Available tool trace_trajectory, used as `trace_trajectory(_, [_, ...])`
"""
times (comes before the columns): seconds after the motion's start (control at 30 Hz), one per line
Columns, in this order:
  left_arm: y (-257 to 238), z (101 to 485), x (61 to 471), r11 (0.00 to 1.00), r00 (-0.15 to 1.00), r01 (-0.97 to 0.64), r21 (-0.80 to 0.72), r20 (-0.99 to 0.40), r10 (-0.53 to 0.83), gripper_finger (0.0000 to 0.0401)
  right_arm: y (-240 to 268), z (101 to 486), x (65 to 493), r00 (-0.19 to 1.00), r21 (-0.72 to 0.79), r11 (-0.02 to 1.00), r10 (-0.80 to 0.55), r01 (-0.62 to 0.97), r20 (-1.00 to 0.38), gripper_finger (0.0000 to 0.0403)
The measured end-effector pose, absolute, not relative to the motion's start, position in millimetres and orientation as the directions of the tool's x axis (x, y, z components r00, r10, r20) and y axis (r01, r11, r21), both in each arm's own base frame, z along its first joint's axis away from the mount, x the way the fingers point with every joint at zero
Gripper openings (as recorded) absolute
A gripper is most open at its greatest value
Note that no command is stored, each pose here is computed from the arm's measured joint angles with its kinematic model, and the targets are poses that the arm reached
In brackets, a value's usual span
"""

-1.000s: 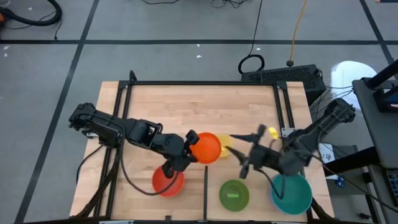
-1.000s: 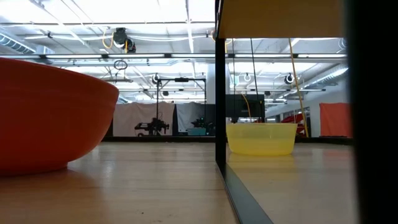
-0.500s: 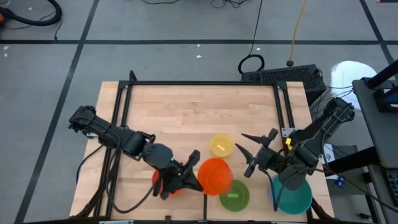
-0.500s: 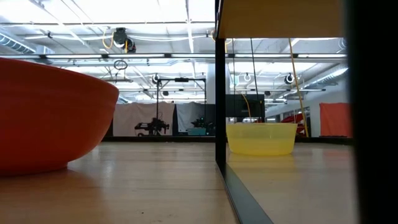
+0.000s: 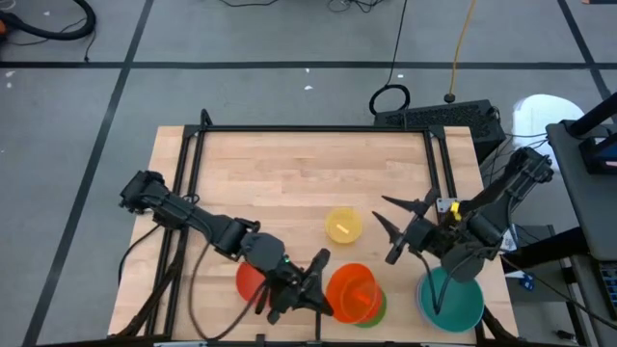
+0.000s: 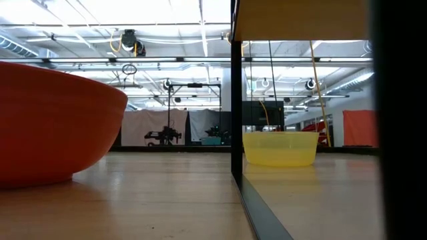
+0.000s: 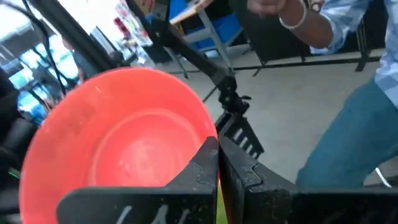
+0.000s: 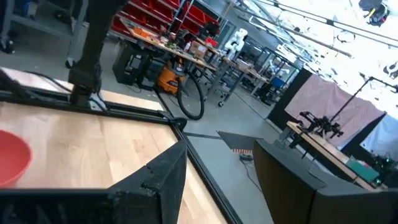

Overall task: Place and stack bowls onto a shelf
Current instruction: Stack the light orange bowl on top of the green bowl on the shelf

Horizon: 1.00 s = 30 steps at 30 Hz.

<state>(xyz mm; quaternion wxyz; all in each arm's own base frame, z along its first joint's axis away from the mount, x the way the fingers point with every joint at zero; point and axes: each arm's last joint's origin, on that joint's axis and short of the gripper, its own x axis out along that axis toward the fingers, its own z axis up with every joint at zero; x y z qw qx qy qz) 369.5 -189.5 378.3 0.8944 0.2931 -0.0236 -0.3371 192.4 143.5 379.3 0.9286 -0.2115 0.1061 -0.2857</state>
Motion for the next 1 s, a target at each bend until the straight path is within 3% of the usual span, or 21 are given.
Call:
trace_trajectory(0.23, [-188.2,367.4,403.3,0.672,0.794,0.573,0.468,-0.116,-0.596,0.0002,136.2,382.1,184.7,0.812,-0.419,0.760,-0.577,0.498,-0.081,0.0178])
trace_trajectory(0.43, [-196.7,342.4,421.6,0.663,0.773,0.629,0.406,-0.232,-0.591,0.0002,136.0,382.0,184.5,0.812,-0.426,0.757,-0.578,0.495,-0.082,0.0178])
trace_trajectory(0.67, [-202.8,321.9,424.0,0.650,0.740,0.673,0.353,-0.333,-0.585,0.0005,135.9,382.1,184.4,0.812,-0.425,0.757,-0.577,0.496,-0.082,0.0178])
trace_trajectory(1.0, [-203.2,311.1,422.6,0.654,0.725,0.686,0.317,-0.363,-0.585,0.0019,136.0,382.2,184.4,0.813,-0.416,0.760,-0.577,0.498,-0.081,0.0178])
